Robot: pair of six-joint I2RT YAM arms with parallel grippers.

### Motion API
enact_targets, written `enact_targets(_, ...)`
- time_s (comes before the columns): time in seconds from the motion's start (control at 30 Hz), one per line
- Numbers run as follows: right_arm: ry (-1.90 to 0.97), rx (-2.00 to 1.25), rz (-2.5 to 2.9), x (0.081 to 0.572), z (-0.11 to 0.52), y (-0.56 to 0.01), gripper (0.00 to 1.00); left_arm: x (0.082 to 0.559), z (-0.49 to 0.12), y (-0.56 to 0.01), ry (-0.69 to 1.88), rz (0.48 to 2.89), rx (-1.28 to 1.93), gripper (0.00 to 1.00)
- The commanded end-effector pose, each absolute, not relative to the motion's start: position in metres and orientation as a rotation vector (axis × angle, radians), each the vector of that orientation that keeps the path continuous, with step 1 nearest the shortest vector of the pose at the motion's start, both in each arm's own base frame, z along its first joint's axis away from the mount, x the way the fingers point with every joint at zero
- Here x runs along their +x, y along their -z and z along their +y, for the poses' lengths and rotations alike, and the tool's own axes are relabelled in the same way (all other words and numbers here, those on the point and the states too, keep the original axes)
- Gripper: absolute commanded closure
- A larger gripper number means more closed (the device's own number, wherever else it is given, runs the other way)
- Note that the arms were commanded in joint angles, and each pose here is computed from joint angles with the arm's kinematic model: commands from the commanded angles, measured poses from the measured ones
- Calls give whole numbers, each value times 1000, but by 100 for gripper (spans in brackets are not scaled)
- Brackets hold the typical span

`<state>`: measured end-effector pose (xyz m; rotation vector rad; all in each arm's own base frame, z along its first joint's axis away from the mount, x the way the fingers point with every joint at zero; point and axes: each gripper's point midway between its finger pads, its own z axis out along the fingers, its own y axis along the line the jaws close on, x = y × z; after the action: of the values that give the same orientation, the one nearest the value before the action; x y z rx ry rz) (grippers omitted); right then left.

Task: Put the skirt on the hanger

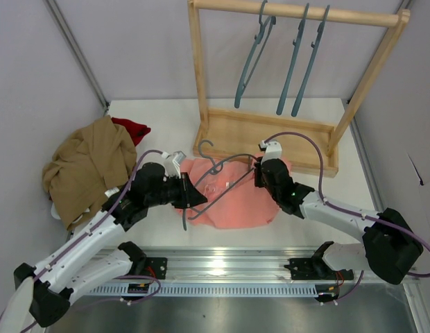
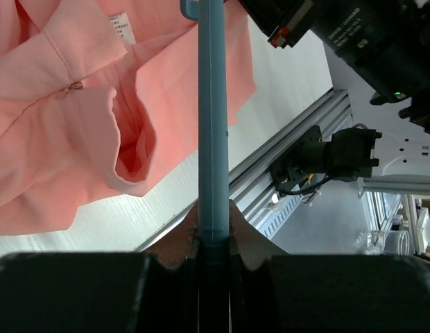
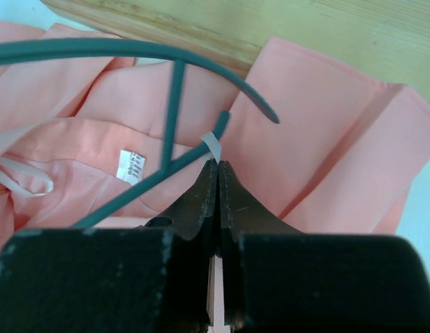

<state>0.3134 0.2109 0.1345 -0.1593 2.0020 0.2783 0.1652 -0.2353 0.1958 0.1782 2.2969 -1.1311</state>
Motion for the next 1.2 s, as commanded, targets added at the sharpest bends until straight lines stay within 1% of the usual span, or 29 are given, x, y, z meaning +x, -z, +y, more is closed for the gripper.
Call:
enact_targets(0.0, -281, -97, 1951, 321, 200, -149, 100, 167, -227, -229, 1115, 2205, 208, 97)
enact_targets(0.2, -362, -161, 1927, 322, 197, -146, 100, 156, -227, -233, 1171, 2202, 238, 97)
enact_targets(0.47, -302, -195, 1847, 328, 189, -157, 100, 152, -226, -224, 1184, 2228, 218, 97)
enact_targets(0.63, -359, -208, 1846, 324, 200, -167, 100, 164, -225, -224, 1151, 2204, 152, 98)
enact_targets(0.8, -425, -240, 1858, 308, 219, -172, 100, 181, -224, -230, 1110, 2164, 75, 97)
enact_targets(0.97, -445, -231, 1861, 296, 224, -175, 100, 190, -231, -242, 1142, 2097, 81, 97)
enact_targets(1.17, -499, -236, 1850, 283, 233, -184, 100, 195, -232, -238, 1145, 2070, 53, 98)
